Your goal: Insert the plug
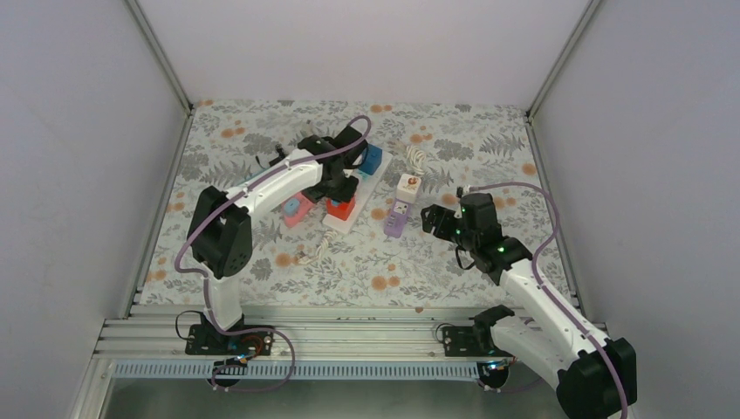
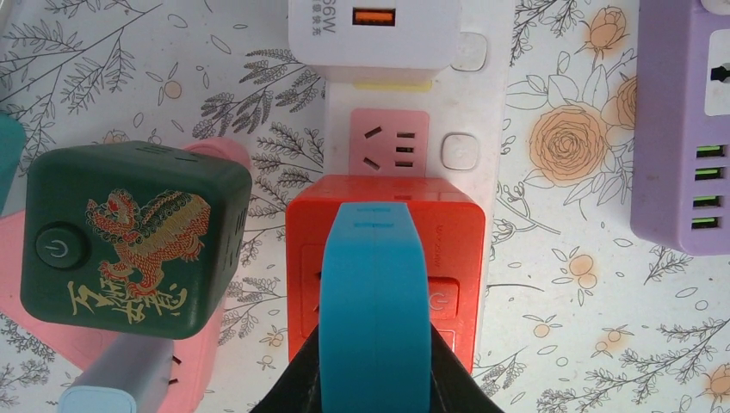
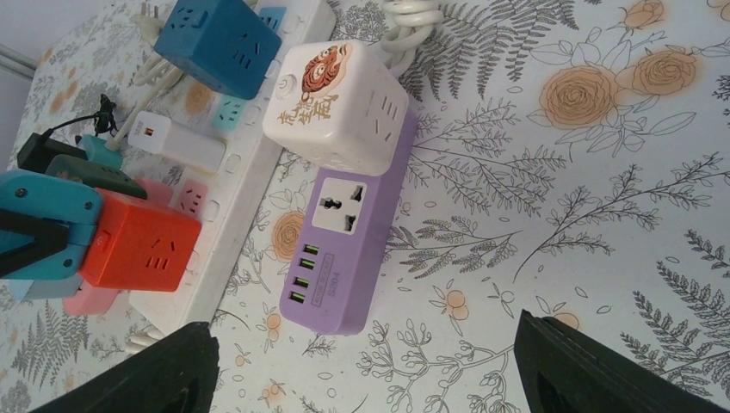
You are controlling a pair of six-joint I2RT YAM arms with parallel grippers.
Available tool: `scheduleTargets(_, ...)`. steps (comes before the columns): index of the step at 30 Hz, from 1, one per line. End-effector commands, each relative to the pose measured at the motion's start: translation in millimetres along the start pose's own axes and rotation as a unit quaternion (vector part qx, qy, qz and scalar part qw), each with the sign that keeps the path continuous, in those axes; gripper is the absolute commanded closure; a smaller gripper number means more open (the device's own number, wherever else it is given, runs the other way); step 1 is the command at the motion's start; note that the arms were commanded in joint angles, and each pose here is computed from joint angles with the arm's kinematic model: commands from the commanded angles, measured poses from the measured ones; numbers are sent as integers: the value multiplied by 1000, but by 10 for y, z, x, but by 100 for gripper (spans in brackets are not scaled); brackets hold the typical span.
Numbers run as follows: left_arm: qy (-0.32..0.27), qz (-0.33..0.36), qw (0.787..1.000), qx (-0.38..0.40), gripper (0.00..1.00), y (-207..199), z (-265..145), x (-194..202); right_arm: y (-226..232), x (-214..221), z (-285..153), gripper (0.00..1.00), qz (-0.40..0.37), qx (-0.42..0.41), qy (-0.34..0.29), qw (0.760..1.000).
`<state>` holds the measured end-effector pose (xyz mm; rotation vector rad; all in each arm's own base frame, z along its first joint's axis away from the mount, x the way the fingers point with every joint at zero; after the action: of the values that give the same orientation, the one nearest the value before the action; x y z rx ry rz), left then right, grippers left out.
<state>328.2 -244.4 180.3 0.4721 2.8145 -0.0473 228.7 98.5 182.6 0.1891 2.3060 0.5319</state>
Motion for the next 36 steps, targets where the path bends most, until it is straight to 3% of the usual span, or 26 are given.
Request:
scheduleTargets(1, 2, -10, 1000, 5, 83, -8, 5, 5, 18, -94, -74, 12, 5, 3, -16, 1000)
scheduleTargets(5, -70, -22, 997, 34, 61, -21, -359, -129, 33, -162, -120, 11, 3, 14, -20, 1000)
scheduleTargets(11, -189, -53, 978, 65, 37, 154, -910, -20, 28, -271, -197, 10, 8, 44, -26, 999)
scheduleTargets(13, -236, -73, 967, 67, 22, 306, -1106, 97, 57, -335, -249, 10, 8, 45, -34, 998)
scheduleTargets(15, -288, -104, 950, 55, 2, 538, -1308, 264, 70, -415, -317, 10, 4, 54, -47, 997)
scheduleTargets(19, -386, -158, 907, 50, 0, 999, -1690, 702, 61, -631, -553, 5, -3, 97, -84, 992)
scheduleTargets(23, -445, -129, 885, 49, 0, 1127, -2031, 1121, 41, -821, -914, 2, -10, 135, -136, 982)
scheduleTargets(27, -497, -145, 856, 12, 0, 1300, -2319, 1451, 13, -894, -1304, 0, -12, 151, -178, 972)
scheduleTargets(36, -622, -237, 746, -5, 0, 1635, -2851, 2232, -119, -896, -2065, 0, 26, 163, -279, 946)
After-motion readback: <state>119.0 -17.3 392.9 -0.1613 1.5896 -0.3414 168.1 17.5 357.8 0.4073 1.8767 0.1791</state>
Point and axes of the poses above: each gripper's point midway between its finger pads, its own z axis out along the fingers, its own y axis along the line the jaws close on, x = y × z, the point moved 6 cm from there along -z, back along the fingers, and after that the axes turned 3 degrees about -z, right-handed, at the moved point
